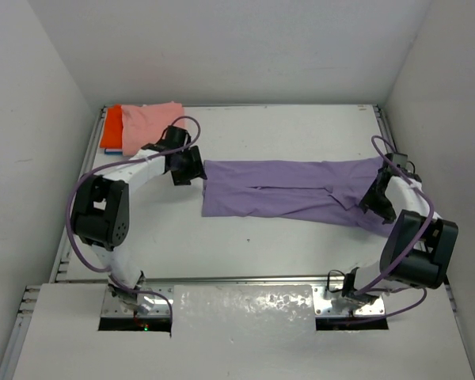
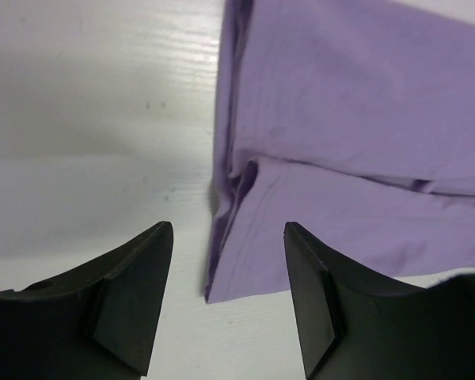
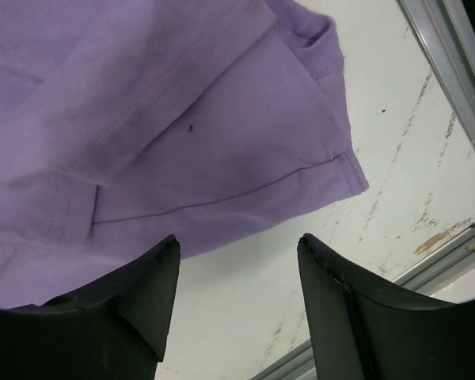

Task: Fold and stack the t-shirts
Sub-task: Fold the other side of the tshirt into a rectangle

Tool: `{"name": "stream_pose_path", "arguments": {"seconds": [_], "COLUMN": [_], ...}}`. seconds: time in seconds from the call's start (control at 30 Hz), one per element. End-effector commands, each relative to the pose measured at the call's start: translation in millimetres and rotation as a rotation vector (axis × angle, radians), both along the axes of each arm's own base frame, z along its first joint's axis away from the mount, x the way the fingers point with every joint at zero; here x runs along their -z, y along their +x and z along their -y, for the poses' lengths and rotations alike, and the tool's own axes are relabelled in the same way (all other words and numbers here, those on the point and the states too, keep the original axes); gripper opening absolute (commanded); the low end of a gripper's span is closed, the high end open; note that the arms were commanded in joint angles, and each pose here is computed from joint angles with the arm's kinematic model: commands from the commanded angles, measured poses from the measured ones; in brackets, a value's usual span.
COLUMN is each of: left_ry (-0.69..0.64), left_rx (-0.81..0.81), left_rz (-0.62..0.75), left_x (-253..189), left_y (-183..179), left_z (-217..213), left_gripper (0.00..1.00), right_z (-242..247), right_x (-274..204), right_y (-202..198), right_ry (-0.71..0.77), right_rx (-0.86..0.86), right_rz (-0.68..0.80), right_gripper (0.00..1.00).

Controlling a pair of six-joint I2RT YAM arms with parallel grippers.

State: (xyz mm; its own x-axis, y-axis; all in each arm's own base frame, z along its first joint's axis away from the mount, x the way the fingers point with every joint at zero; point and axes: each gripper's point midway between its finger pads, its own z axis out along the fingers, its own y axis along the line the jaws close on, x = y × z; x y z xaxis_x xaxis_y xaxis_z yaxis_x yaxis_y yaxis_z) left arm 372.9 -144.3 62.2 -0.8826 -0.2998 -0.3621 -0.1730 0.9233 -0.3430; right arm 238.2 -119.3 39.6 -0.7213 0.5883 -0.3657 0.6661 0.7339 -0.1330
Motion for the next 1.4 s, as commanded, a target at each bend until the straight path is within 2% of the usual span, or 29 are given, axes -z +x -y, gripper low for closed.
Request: {"name": "stream_pose_path", "arguments": {"seconds": [0.0, 0.33, 0.7, 0.77, 0.8, 0.83, 0.87, 0.97, 1.37], "left_ry": [-0.068, -0.107, -0.099, -0.094, -0.094, -0.090, -0.080, -0.052, 0.023], "left_rx": [0.052, 0.102, 0.110, 0.107, 0.105, 0.101, 0.095, 0.086, 0.013], "left_rz": [0.064, -0.041, -0.064, -0.071, -0.069, -0.067, -0.063, -0.068, -0.051], "left_x": [-19, 22, 44, 47, 47, 46, 45, 45, 35], "left_y": [6, -66, -67, -68, -67, -68, -67, -69, -67], "left_z": [14, 20, 34, 33, 33, 32, 30, 25, 6], "left_gripper": [0.56, 0.54, 0.53, 0.48, 0.36, 0.29, 0.16, 0.01, 0.00], "right_z": [1, -3, 2, 4, 4, 5, 5, 8, 31], "right_x": [-6, 13, 12, 17, 18, 19, 21, 25, 27], "right_y": [5, -1, 0, -1, -1, -1, -2, -5, -31], "right_ry": [-0.018, -0.002, -0.021, -0.022, -0.025, -0.026, -0.026, -0.039, -0.121], "right_rx": [-0.018, -0.027, -0.031, -0.031, -0.038, -0.037, -0.035, -0.024, 0.041], "right_rz": [0.045, 0.019, 0.007, -0.017, -0.023, -0.029, -0.035, -0.043, -0.150], "right_gripper": [0.59, 0.59, 0.59, 0.59, 0.59, 0.59, 0.59, 0.58, 0.56]}}
